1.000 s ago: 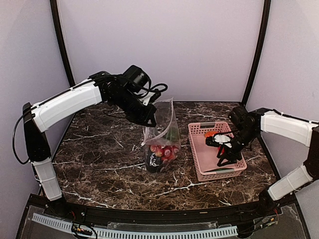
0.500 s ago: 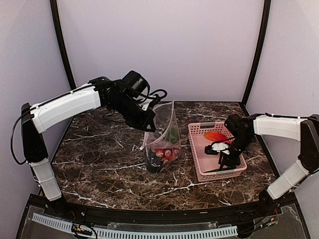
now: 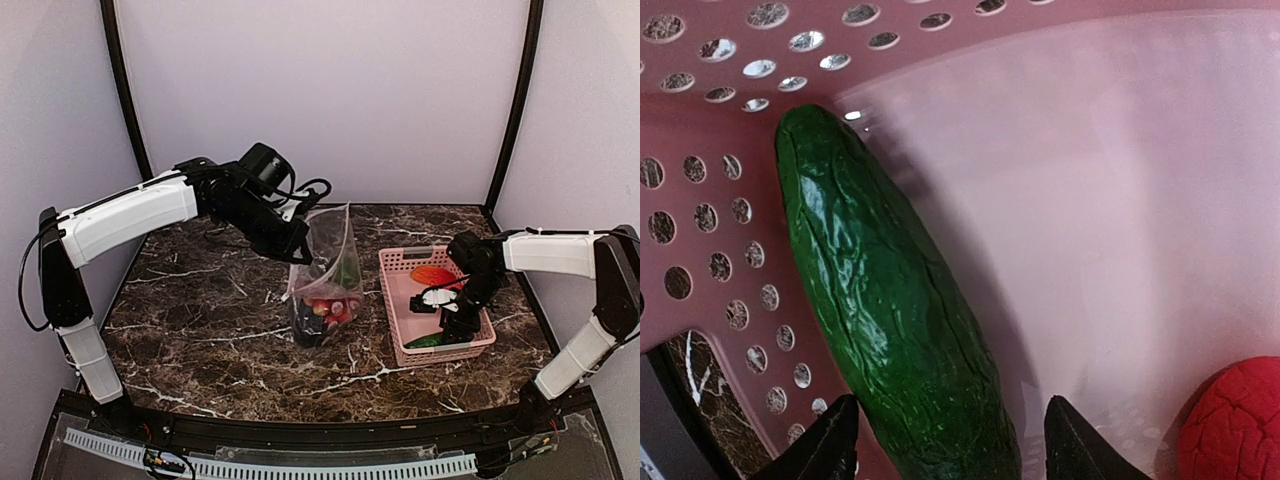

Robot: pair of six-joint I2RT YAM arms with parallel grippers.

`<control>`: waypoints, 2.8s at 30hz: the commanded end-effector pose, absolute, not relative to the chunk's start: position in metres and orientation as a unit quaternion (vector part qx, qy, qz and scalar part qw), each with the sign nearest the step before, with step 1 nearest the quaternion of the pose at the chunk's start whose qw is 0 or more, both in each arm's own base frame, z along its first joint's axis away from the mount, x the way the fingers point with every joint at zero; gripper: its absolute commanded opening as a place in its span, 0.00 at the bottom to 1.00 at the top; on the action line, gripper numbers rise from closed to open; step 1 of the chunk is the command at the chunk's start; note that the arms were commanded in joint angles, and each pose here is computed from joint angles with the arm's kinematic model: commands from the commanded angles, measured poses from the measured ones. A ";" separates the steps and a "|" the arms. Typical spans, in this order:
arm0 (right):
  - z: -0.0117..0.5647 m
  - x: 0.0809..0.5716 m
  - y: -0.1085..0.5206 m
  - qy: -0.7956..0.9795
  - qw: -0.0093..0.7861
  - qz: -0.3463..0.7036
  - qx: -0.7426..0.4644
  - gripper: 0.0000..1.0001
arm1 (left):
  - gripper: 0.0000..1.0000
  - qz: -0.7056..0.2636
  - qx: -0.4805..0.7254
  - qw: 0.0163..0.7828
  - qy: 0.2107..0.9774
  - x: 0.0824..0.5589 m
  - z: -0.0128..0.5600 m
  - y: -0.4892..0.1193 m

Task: Place the food in the zip-top bag and seal the zipper
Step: Pick up the fake vegetable from the bin, then place the fake vegetable in the zipper food storage bag.

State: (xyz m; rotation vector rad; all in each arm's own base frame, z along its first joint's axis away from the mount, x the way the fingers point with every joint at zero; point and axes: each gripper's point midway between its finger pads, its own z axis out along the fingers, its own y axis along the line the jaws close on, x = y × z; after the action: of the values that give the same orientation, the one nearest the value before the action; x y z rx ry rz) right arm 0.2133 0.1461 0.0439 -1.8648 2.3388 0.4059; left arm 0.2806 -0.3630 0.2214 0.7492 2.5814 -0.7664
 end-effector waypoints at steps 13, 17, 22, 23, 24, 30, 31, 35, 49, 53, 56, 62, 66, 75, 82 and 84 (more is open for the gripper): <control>0.047 0.228 0.150 0.768 0.076 0.115 -0.626 0.54 | 0.01 -0.301 0.250 0.182 0.902 0.274 0.238 -0.358; 0.042 0.231 0.151 0.766 0.072 0.112 -0.629 0.57 | 0.01 -0.312 0.247 0.183 0.899 0.273 0.240 -0.360; 0.042 0.234 0.154 0.767 0.074 0.112 -0.627 0.53 | 0.01 -0.318 0.246 0.180 0.898 0.272 0.240 -0.361; 0.045 0.235 0.157 0.767 0.080 0.116 -0.626 0.51 | 0.01 -0.322 0.245 0.178 0.897 0.270 0.241 -0.361; 0.048 0.236 0.158 0.766 0.085 0.118 -0.626 0.48 | 0.01 -0.326 0.244 0.180 0.895 0.271 0.242 -0.362; 0.069 0.240 0.156 0.766 0.101 0.103 -0.626 0.38 | 0.01 -0.330 0.239 0.182 0.895 0.270 0.244 -0.361; 0.075 0.241 0.156 0.766 0.104 0.100 -0.627 0.38 | 0.01 -0.330 0.239 0.182 0.895 0.270 0.244 -0.361; 0.103 0.246 0.156 0.762 0.128 0.089 -0.628 0.37 | 0.01 -0.332 0.237 0.184 0.894 0.272 0.244 -0.361; 0.297 0.245 0.258 0.662 0.310 0.284 -0.620 0.32 | 0.01 -0.339 0.223 0.179 0.896 0.282 0.242 -0.369; 0.331 0.246 0.283 0.624 0.348 0.299 -0.632 0.32 | 0.01 -0.340 0.224 0.181 0.895 0.283 0.249 -0.371; 0.363 0.244 0.303 0.594 0.384 0.326 -0.627 0.32 | 0.01 -0.336 0.227 0.185 0.895 0.284 0.251 -0.370; 0.404 0.238 0.334 0.546 0.409 0.415 -0.602 0.34 | 0.01 -0.334 0.230 0.197 0.892 0.287 0.262 -0.369; 0.410 0.236 0.349 0.523 0.392 0.469 -0.594 0.34 | 0.01 -0.342 0.229 0.197 0.890 0.286 0.265 -0.371; 0.407 0.261 0.376 0.517 0.386 0.546 -0.534 0.39 | 0.01 -0.375 0.214 0.197 0.880 0.282 0.276 -0.375; 0.381 0.279 0.387 0.524 0.389 0.546 -0.525 0.39 | 0.01 -0.385 0.207 0.215 0.873 0.283 0.287 -0.374; 0.374 0.279 0.388 0.523 0.385 0.551 -0.525 0.41 | 0.01 -0.386 0.205 0.216 0.873 0.283 0.288 -0.373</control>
State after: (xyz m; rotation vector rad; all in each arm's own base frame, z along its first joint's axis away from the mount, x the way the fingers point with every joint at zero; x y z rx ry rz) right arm 0.2779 0.3806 0.3774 -1.3410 1.3804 1.3756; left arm 0.2884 -0.3774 0.2607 0.5746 2.5002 -1.0149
